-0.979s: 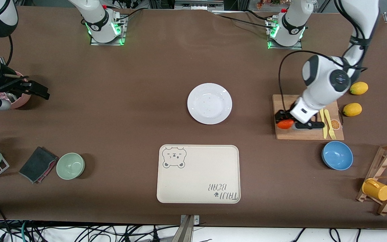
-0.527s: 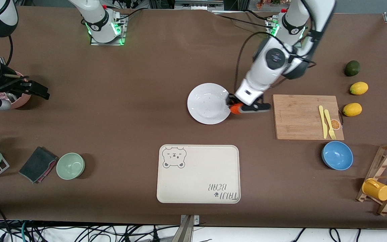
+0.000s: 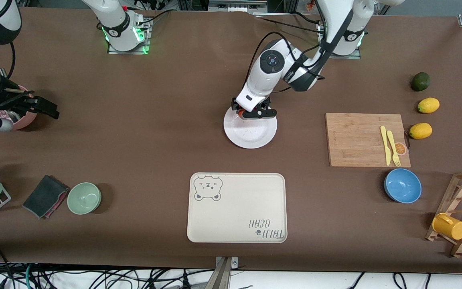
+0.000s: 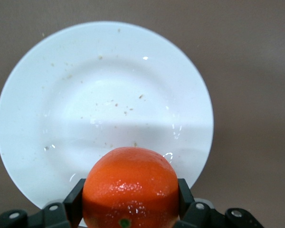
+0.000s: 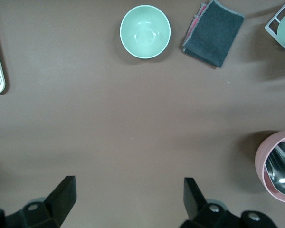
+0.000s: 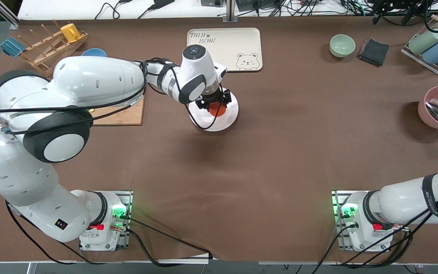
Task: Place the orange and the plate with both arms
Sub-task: 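Lower the orange onto the plate and open the left gripper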
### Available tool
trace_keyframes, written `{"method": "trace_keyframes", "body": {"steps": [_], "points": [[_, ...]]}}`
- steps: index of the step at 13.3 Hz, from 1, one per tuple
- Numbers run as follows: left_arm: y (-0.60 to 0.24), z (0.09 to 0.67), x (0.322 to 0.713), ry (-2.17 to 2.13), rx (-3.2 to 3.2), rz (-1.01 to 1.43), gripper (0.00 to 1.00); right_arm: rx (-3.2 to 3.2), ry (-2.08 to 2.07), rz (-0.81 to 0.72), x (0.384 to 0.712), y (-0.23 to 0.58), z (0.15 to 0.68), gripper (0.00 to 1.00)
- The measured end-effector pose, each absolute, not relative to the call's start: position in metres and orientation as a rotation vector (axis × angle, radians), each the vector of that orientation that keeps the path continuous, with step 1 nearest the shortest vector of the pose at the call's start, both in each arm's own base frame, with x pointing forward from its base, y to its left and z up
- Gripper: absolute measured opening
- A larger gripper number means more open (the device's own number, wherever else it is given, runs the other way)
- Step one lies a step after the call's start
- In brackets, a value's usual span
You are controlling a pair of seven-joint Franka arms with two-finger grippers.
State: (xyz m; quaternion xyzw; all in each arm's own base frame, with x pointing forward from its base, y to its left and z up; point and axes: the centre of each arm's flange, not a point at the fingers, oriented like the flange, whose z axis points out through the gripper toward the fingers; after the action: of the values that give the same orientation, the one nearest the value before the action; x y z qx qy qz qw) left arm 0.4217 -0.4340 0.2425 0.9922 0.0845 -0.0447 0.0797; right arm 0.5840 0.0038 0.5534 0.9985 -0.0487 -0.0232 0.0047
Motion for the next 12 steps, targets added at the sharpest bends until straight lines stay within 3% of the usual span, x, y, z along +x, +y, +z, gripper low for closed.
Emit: {"method": "trace_keyframes", "body": {"steps": [8, 11, 12], "points": [[-0.426, 0.207, 0.418, 0.291, 3.008, -0.201, 0.78, 3.127, -0.153, -0.074, 0.584, 0.004, 0.553, 1.0], [-0.417, 0.216, 0.434, 0.341, 2.991, -0.17, 1.0, 3.127, -0.153, -0.075, 0.584, 0.004, 0.553, 1.0], [-0.409, 0.227, 0.447, 0.37, 2.974, -0.143, 1.0, 3.127, -0.153, -0.075, 0.584, 0.004, 0.553, 1.0]]}}
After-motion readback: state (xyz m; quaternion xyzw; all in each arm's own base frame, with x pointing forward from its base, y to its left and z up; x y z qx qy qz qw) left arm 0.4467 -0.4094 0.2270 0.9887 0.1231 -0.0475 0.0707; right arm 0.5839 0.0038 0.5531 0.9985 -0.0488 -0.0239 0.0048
